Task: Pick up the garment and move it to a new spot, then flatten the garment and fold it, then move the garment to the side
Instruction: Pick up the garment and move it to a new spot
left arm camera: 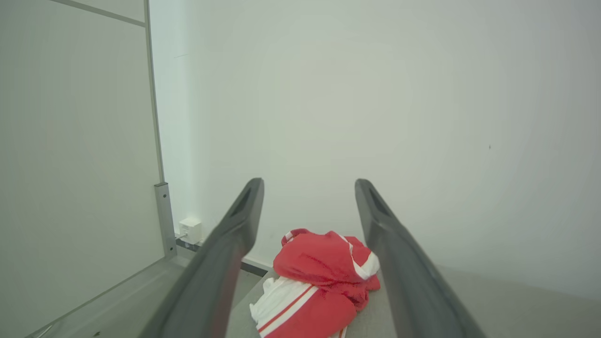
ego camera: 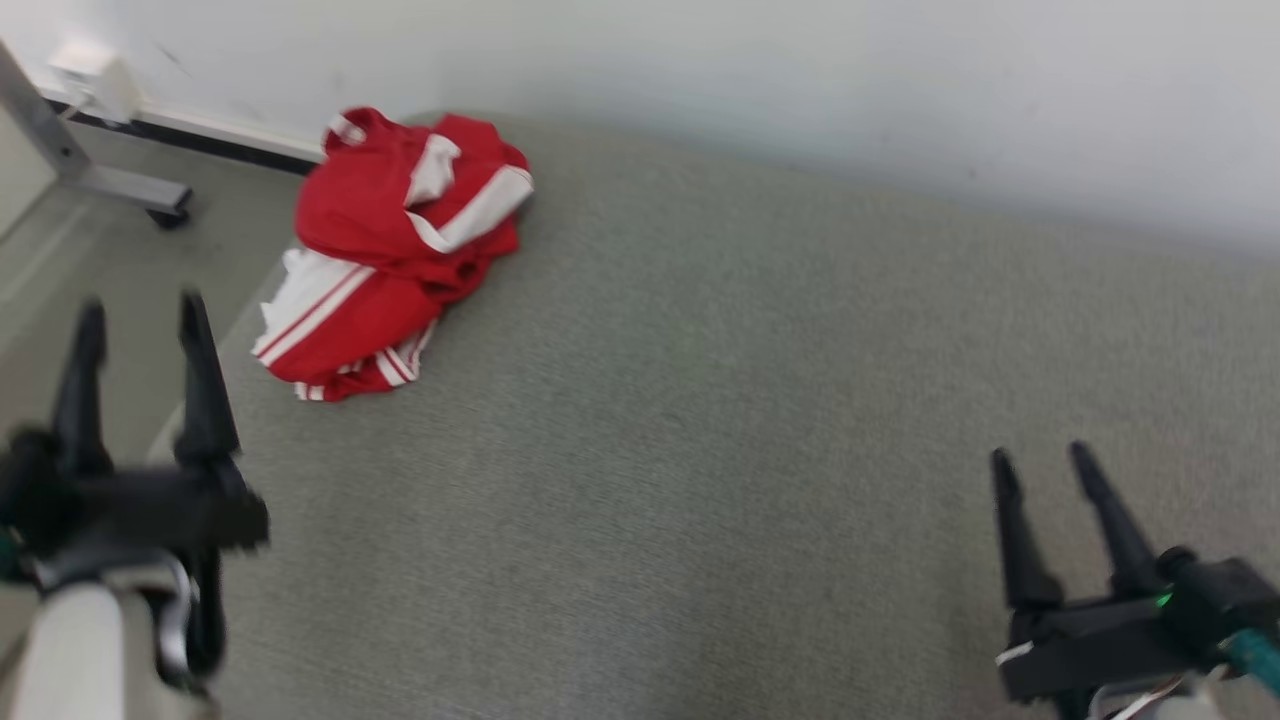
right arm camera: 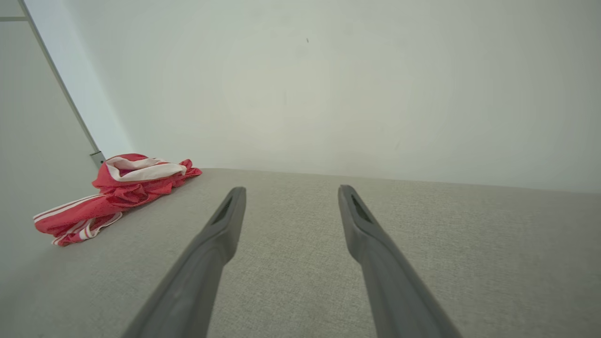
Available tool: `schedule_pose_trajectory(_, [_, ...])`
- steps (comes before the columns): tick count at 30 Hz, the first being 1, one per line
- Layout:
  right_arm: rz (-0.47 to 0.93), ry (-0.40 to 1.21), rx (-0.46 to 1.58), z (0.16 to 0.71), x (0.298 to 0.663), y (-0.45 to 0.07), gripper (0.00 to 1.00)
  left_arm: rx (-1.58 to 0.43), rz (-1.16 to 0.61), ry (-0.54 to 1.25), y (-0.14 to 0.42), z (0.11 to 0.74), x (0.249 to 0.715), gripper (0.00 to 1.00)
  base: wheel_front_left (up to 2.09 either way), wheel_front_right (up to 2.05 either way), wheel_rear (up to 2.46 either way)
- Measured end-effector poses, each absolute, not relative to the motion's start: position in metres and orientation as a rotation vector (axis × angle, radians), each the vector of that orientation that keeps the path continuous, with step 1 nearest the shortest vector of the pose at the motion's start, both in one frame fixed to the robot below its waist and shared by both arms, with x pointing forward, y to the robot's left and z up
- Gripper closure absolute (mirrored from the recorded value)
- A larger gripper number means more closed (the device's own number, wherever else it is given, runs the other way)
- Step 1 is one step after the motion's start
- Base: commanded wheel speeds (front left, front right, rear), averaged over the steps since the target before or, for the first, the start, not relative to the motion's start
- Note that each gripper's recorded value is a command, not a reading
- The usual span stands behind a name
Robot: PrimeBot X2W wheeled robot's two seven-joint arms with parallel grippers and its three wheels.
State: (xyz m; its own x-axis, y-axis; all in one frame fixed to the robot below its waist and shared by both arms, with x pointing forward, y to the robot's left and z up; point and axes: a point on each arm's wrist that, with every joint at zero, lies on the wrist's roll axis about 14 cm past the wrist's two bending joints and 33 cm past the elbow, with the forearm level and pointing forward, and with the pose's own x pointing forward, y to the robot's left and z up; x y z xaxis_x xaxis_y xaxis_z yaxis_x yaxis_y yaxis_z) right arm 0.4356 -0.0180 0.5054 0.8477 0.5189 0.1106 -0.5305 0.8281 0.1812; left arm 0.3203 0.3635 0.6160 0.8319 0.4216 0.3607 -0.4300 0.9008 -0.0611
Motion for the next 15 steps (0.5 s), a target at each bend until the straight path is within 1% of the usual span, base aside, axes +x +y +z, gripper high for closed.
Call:
schedule_pose_trajectory(3, [0.518, -0.065, 0.191, 0.503, 0.449, -0.036, 0.00, 0.037, 0.425, -0.409, 0.365, 0.633, 0.347, 0.00, 0.00, 0.00, 0.00])
schedule_pose_trajectory(4, [0.443, -0.070, 0.171, 0.497, 0.468, -0.067, 0.00, 0.045, 0.374, -0.432, 0.363, 0.650, 0.390, 0.00, 0.00, 0.00, 0.00])
schedule_pose_trajectory(8, [0.348, -0.058, 0.144, 0.483, 0.485, -0.108, 0.00, 0.060, 0.317, -0.436, 0.357, 0.663, 0.447, 0.00, 0.00, 0.00, 0.00])
schedule_pose_trajectory(12, [0.267, -0.052, 0.131, 0.471, 0.495, -0.141, 0.00, 0.080, 0.297, -0.403, 0.359, 0.658, 0.494, 0.00, 0.00, 0.00, 0.00])
schedule_pose_trajectory(15, [0.206, -0.028, 0.116, 0.457, 0.496, -0.165, 0.00, 0.063, 0.280, -0.332, 0.357, 0.635, 0.530, 0.00, 0.00, 0.00, 0.00])
